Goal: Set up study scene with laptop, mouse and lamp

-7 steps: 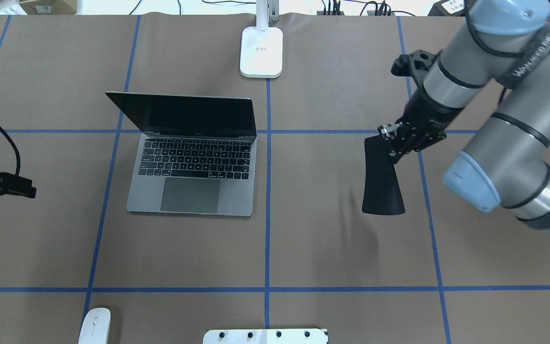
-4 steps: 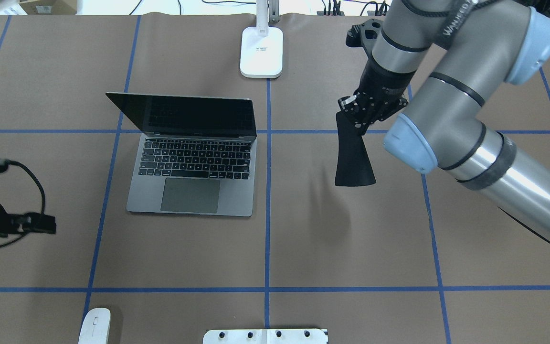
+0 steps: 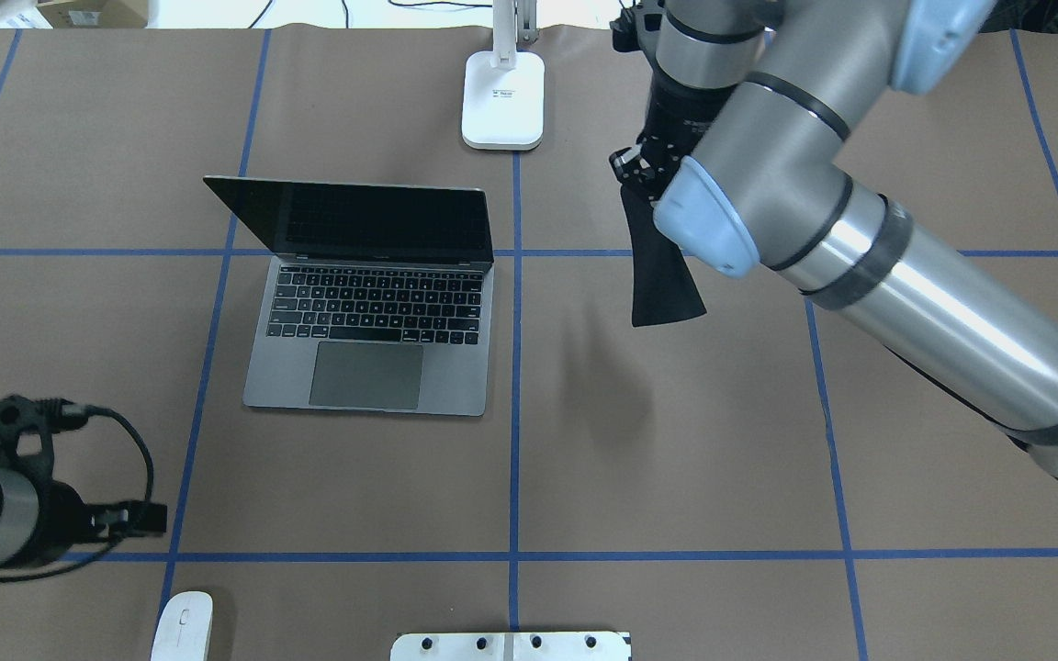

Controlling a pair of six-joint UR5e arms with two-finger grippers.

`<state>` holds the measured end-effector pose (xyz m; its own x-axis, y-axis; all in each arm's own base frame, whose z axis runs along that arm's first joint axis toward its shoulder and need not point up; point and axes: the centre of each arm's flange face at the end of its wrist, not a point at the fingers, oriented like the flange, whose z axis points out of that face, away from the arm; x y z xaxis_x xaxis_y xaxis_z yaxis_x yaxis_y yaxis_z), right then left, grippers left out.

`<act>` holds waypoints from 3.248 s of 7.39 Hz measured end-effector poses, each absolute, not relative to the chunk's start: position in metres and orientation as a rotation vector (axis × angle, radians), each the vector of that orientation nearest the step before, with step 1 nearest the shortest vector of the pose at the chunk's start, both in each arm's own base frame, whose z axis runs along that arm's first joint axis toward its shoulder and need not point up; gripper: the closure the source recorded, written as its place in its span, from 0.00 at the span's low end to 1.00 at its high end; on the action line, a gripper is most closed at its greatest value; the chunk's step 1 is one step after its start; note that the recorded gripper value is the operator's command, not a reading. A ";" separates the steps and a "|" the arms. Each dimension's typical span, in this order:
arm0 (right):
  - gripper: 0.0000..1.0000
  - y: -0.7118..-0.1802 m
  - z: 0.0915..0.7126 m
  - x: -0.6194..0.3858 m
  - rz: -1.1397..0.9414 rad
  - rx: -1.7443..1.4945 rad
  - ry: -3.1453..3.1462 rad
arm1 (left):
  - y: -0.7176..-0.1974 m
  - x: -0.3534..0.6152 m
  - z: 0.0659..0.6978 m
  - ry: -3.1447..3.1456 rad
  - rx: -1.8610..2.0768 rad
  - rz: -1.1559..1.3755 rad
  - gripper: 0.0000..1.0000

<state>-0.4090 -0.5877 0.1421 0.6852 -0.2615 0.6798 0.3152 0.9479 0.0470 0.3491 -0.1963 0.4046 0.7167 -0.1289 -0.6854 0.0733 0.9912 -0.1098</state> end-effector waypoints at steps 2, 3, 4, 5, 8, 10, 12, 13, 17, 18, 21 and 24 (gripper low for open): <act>0.90 -0.606 0.150 -0.425 -0.365 -0.098 -0.724 | -0.164 0.367 0.400 0.766 -0.108 -0.078 0.01; 0.86 -0.609 0.153 -0.432 -0.373 -0.109 -0.717 | -0.155 0.372 0.400 0.766 -0.115 -0.060 0.01; 0.01 -0.610 0.153 -0.437 -0.378 -0.115 -0.713 | -0.151 0.376 0.399 0.767 -0.119 -0.049 0.01; 0.00 -0.610 0.149 -0.440 -0.385 -0.114 -0.713 | -0.149 0.379 0.399 0.769 -0.121 -0.044 0.01; 0.00 -0.605 0.142 -0.436 -0.401 -0.090 -0.722 | -0.149 0.388 0.405 0.760 -0.120 -0.036 0.01; 0.00 -0.601 0.143 -0.430 -0.405 -0.069 -0.716 | -0.149 0.391 0.411 0.752 -0.116 -0.020 0.01; 0.00 -0.596 0.148 -0.425 -0.408 -0.057 -0.716 | -0.150 0.408 0.421 0.768 -0.108 0.005 0.01; 0.00 -0.595 0.149 -0.423 -0.409 -0.054 -0.715 | -0.150 0.417 0.426 0.783 -0.106 0.007 0.01; 0.00 -0.595 0.154 -0.422 -0.407 -0.054 -0.708 | -0.151 0.414 0.422 0.810 -0.108 0.013 0.02; 0.00 -0.594 0.154 -0.422 -0.406 -0.054 -0.707 | -0.151 0.414 0.423 0.807 -0.108 0.014 0.02; 0.00 -0.594 0.155 -0.423 -0.406 -0.053 -0.705 | -0.151 0.415 0.428 0.798 -0.110 0.015 0.07; 0.00 -0.594 0.155 -0.422 -0.405 -0.050 -0.700 | -0.150 0.416 0.430 0.798 -0.114 0.019 0.09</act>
